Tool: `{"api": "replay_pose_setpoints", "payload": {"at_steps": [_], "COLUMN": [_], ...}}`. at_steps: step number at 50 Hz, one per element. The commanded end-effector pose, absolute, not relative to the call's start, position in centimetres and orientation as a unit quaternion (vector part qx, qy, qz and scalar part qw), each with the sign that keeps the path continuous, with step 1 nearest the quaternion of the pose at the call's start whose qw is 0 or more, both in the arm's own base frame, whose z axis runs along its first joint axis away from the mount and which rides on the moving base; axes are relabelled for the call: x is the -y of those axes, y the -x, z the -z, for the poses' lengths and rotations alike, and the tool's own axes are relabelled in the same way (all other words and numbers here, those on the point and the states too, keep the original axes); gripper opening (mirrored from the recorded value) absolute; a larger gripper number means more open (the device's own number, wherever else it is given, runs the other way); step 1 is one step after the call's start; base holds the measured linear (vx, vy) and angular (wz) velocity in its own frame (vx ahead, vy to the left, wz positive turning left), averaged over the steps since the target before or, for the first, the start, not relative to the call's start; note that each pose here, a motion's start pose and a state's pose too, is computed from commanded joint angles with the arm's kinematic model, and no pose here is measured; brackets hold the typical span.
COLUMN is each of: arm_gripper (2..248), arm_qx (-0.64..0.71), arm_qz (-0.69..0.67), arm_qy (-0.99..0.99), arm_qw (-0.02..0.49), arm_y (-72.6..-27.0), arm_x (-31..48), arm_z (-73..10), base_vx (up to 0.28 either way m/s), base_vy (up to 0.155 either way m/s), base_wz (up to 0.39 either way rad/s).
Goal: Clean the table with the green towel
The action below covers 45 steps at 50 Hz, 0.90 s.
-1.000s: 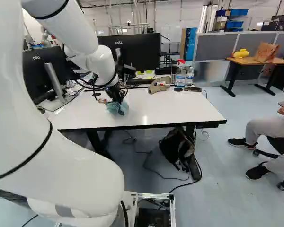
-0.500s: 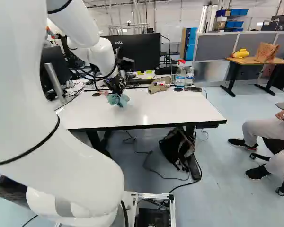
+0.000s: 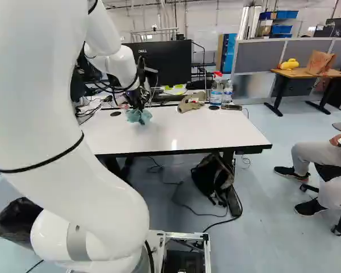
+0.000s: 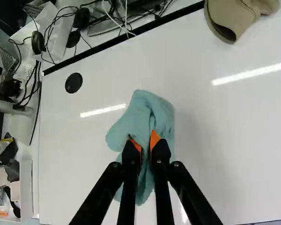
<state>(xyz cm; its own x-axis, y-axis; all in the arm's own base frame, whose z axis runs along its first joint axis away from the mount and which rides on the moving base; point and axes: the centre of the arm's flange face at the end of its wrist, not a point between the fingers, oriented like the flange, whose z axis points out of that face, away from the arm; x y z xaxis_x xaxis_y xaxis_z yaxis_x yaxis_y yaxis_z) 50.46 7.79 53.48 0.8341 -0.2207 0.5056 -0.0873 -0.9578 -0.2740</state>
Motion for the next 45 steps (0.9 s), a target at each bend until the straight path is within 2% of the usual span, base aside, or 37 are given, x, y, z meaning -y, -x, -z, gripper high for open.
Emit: {"api": "replay_pose_setpoints", "payload": {"at_steps": [45], "arm_gripper": [41], "arm_qx": [-0.033], "arm_qz": [0.267], "arm_qy": [0.954], "arm_qw": [0.134], "arm_y": [-57.7], "arm_x": [-14.9], "arm_z": [-51.5], "base_vx": [0.0], "base_vy": [0.0], "base_wz": [0.0]}}
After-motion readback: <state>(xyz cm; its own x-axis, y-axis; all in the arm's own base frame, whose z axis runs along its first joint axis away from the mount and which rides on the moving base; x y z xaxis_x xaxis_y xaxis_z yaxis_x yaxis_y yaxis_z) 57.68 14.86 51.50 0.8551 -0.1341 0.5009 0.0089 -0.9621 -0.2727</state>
